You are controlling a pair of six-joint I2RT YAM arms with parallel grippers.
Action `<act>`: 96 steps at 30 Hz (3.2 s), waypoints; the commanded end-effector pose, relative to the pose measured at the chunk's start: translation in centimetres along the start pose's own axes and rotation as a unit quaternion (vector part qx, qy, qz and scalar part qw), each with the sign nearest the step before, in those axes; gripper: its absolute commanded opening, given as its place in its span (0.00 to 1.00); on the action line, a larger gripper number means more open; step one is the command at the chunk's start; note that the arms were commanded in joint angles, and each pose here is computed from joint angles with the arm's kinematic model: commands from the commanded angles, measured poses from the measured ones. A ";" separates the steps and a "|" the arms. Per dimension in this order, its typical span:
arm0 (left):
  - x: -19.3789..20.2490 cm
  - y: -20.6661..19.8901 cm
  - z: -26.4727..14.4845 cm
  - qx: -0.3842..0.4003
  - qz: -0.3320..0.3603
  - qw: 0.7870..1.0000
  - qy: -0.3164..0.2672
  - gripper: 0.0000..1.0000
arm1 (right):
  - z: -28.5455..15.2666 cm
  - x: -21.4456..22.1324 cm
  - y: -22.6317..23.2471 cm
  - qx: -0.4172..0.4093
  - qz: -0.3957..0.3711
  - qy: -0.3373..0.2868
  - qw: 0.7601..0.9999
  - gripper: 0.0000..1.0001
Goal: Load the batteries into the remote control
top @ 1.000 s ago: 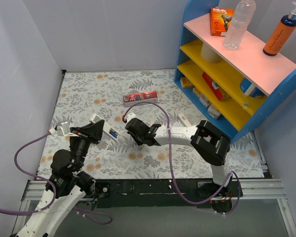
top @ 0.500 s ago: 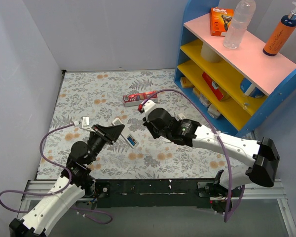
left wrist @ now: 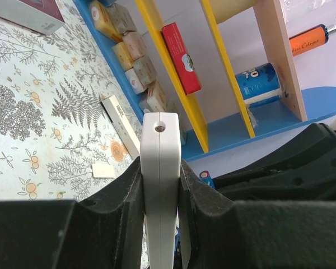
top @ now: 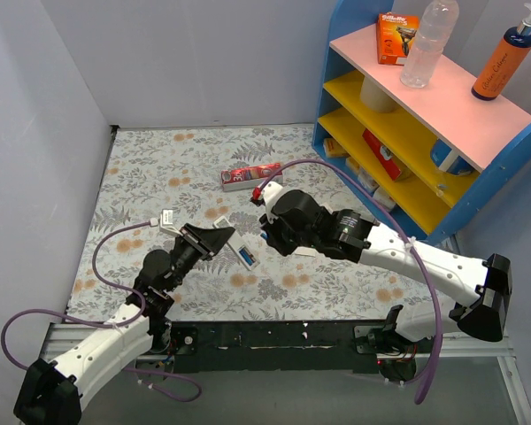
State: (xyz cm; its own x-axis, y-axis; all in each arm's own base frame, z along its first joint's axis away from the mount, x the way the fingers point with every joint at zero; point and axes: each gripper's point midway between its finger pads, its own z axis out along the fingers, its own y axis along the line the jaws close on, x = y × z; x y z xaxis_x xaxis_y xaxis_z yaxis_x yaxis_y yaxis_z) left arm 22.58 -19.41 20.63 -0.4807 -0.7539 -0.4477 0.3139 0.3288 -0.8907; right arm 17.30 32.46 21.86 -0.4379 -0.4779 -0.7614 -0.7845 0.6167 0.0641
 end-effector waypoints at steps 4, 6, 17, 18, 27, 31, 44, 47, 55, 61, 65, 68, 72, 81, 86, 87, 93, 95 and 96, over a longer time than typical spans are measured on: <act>-0.7 -1.6 -0.3 0.035 -0.017 0.999 -0.018 0.00 | 0.4 1.3 -1.0 0.036 0.024 0.017 0.999 0.01; -0.8 -1.1 -0.4 0.027 -0.013 0.999 -0.021 0.00 | 1.5 2.6 -2.1 0.056 0.032 0.031 0.997 0.01; -1.1 -0.9 -1.3 0.026 0.004 0.999 -0.033 0.00 | 8.8 12.5 -4.7 0.080 0.084 0.093 0.989 0.01; -1.2 -1.1 -1.3 0.027 0.005 0.999 -0.034 0.00 | 9.3 12.4 -4.7 0.081 0.087 0.083 0.989 0.01; -1.0 -1.0 -1.3 0.029 0.005 0.999 -0.030 0.00 | 10.8 15.4 -5.1 0.094 0.092 0.120 0.984 0.10; -0.8 -0.9 -1.3 0.030 0.005 0.999 -0.026 0.00 | 10.8 15.6 -5.0 0.092 0.089 0.129 0.983 0.20; -0.6 -1.3 -1.2 0.037 0.005 0.999 -0.018 0.00 | 5.4 8.5 -4.4 0.079 0.088 0.076 0.990 0.48; -0.4 -1.4 -1.1 0.038 0.005 0.999 -0.014 0.00 | 2.8 4.9 -3.4 0.046 0.092 0.022 0.994 0.48; 0.0 -1.9 -0.6 0.048 0.011 0.999 0.002 0.00 | -2.1 -2.6 0.7 -0.077 0.112 -0.098 0.986 0.37; 0.3 -2.3 -0.4 0.057 0.012 0.998 0.016 0.00 | -1.5 -4.3 3.2 -0.140 0.106 -0.096 0.980 0.37; 0.6 -2.4 -0.3 0.059 0.013 0.998 0.025 0.00 | -0.7 -4.9 4.5 -0.175 0.108 -0.088 0.975 0.36; 0.7 -2.6 -0.2 0.062 0.016 0.998 0.028 0.00 | 0.3 -4.4 5.2 -0.189 0.110 -0.068 0.973 0.35; 0.7 -2.7 -0.2 0.065 0.018 0.997 0.029 0.00 | 1.3 -3.9 5.7 -0.201 0.115 -0.050 0.971 0.34; 0.6 -2.9 0.0 0.066 0.019 0.997 0.029 0.00 | 2.4 -3.0 6.8 -0.228 0.118 -0.026 0.966 0.34; 0.5 -3.1 0.0 0.067 0.020 0.997 0.027 0.00 | 2.9 -2.5 7.3 -0.237 0.118 -0.014 0.964 0.32; 0.6 -3.0 0.0 0.067 0.020 0.997 0.029 0.00 | 3.0 -2.4 7.4 -0.238 0.119 -0.012 0.964 0.32; 0.3 -3.3 0.0 0.069 0.022 0.997 0.025 0.00 | 3.6 -1.8 7.5 -0.236 0.122 0.001 0.964 0.31; 0.4 -3.3 -0.1 0.069 0.022 0.997 0.026 0.00 | 3.7 -1.7 7.5 -0.236 0.121 0.002 0.964 0.29; 0.3 -3.2 0.0 0.067 0.022 0.997 0.025 0.00 | 3.6 -1.8 7.6 -0.238 0.121 0.001 0.964 0.29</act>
State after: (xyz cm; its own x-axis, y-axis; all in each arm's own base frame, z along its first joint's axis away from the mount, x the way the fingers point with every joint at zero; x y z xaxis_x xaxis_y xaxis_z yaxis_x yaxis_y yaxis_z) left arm 21.31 -20.77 19.62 -0.5507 -0.6812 -0.4823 0.3635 0.3244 -0.8733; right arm 13.91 38.88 19.07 -0.6526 -0.3866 -0.6517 -0.7546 0.4096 0.5127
